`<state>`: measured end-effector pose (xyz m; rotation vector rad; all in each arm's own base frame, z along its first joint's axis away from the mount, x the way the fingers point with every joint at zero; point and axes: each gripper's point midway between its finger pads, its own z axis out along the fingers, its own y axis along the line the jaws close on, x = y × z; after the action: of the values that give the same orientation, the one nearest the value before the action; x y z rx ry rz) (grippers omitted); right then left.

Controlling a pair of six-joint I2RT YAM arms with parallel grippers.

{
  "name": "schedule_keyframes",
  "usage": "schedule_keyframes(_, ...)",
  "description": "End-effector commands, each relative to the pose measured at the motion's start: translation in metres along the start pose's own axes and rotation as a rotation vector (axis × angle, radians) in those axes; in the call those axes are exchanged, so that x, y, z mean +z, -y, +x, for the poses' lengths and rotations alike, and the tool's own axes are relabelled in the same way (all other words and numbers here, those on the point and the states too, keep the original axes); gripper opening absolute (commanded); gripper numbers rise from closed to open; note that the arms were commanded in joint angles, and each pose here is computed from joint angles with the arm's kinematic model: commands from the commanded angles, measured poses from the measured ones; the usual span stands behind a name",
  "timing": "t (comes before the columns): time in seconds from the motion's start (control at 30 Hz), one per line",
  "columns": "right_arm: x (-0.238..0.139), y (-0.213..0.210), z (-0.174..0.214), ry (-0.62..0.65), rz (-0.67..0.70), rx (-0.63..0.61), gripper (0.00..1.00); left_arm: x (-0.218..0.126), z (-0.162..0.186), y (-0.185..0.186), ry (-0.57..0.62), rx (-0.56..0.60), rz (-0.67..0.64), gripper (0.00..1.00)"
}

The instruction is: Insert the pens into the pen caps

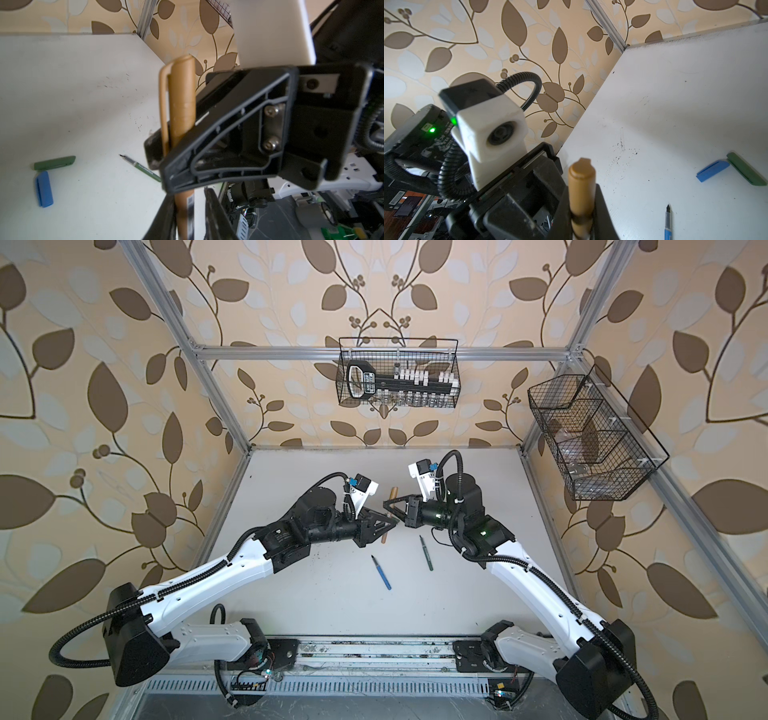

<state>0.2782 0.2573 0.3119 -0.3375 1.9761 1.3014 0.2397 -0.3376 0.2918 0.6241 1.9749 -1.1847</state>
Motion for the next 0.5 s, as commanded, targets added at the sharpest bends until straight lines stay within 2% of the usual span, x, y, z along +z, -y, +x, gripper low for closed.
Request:
schedule_keyframes(0.0, -0.003, -0.002, 0.002, 0.016, -0.014, -0.002, 0.0, -0.005, -0.022, 0.02, 0.053, 0.043, 0.059, 0.13)
schedule_keyframes(0.13, -0.006, -0.003, -0.004, 0.041, -0.011, -0.006, 0.0, -0.004, -0.02, 0.02, 0.043, 0.042, 0.064, 0.09)
schedule_keyframes(0.17, -0.006, -0.003, -0.005, 0.046, -0.012, -0.009, 0.0, -0.004, -0.02, 0.021, 0.042, 0.043, 0.067, 0.05)
schedule_keyframes(0.2, -0.005, -0.004, -0.006, 0.046, -0.014, -0.011, 0.06, -0.004, -0.019, 0.021, 0.038, 0.045, 0.07, 0.01)
schedule_keyframes(0.23, -0.005, -0.004, -0.007, 0.048, -0.012, -0.011, 0.2, -0.004, -0.019, 0.021, 0.037, 0.046, 0.071, 0.0)
schedule_keyframes(0.27, -0.006, -0.004, -0.008, 0.051, -0.008, -0.016, 0.26, -0.004, -0.02, 0.022, 0.036, 0.049, 0.07, 0.0)
schedule_keyframes(0.33, -0.01, -0.005, -0.013, 0.063, 0.004, -0.031, 0.32, -0.004, -0.019, 0.022, 0.029, 0.055, 0.073, 0.0)
schedule_keyframes(0.4, -0.015, -0.003, -0.02, 0.075, 0.018, -0.04, 0.44, -0.005, -0.017, 0.023, 0.025, 0.057, 0.079, 0.0)
schedule_keyframes(0.47, -0.019, -0.002, -0.027, 0.092, 0.023, -0.044, 0.47, -0.005, -0.017, 0.024, 0.023, 0.055, 0.082, 0.0)
